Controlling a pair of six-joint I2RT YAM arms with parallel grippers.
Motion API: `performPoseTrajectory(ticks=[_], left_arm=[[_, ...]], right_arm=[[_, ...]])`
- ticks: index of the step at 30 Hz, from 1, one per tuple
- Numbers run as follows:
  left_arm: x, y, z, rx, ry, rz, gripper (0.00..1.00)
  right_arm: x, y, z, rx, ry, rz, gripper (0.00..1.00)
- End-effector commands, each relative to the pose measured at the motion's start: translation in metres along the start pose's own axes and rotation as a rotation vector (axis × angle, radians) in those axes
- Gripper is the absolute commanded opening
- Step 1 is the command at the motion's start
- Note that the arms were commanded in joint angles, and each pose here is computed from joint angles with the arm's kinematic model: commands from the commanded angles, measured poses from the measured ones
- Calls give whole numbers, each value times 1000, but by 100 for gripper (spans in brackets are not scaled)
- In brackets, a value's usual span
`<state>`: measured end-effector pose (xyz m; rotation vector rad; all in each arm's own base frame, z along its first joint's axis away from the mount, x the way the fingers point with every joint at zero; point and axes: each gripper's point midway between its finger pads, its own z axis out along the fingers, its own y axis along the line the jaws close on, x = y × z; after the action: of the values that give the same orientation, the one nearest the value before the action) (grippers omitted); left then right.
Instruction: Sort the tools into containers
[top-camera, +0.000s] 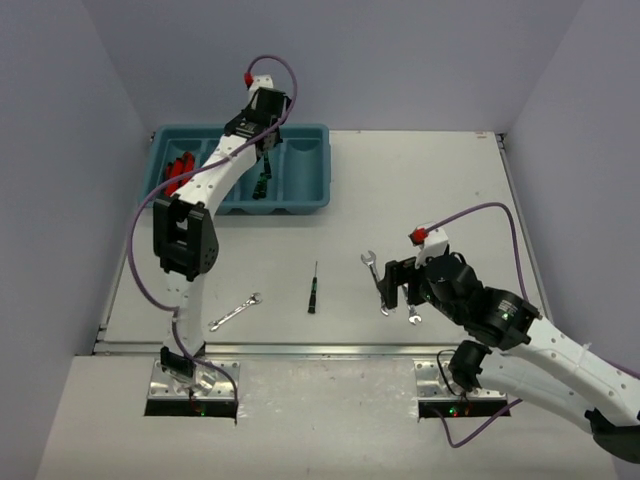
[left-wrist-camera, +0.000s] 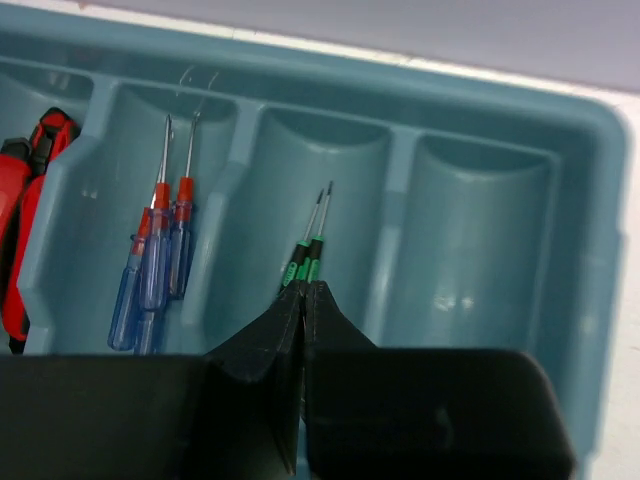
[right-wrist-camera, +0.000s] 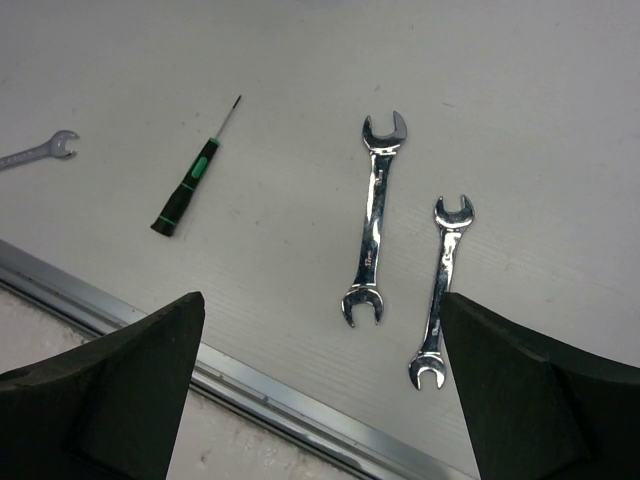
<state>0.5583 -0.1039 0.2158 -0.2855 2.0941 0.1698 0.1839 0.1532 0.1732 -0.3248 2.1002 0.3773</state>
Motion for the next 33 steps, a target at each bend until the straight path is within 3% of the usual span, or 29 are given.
performPoseTrajectory(ticks=[1,17,19,20,23,25,30,33], left_arm=[[13,24,24,-103,83,136,0],[17,9,36,-40,105,136,1],[17,7,38,-33,101,132,12],[18,7,40,-33,101,129,24],[23,8,41,-45,113,116,79],[18,8,35,-37,111,94,100],[-43,20,-48,17,-16,-90,100],[-60,30,-140,141,-167,-200,100]], right_arm=[[9,4,-2,-32,25,29,99],[-14,20,10,-23,77,-6,99],[-17,21,13,-14,82,-15,99],[-17,23,17,-13,88,-20,99],[-19,30,23,-37,92,-18,99],[-14,35,30,-52,102,-25,99],[-9,59,54,-114,142,24,99],[11,81,90,-99,303,50,99]])
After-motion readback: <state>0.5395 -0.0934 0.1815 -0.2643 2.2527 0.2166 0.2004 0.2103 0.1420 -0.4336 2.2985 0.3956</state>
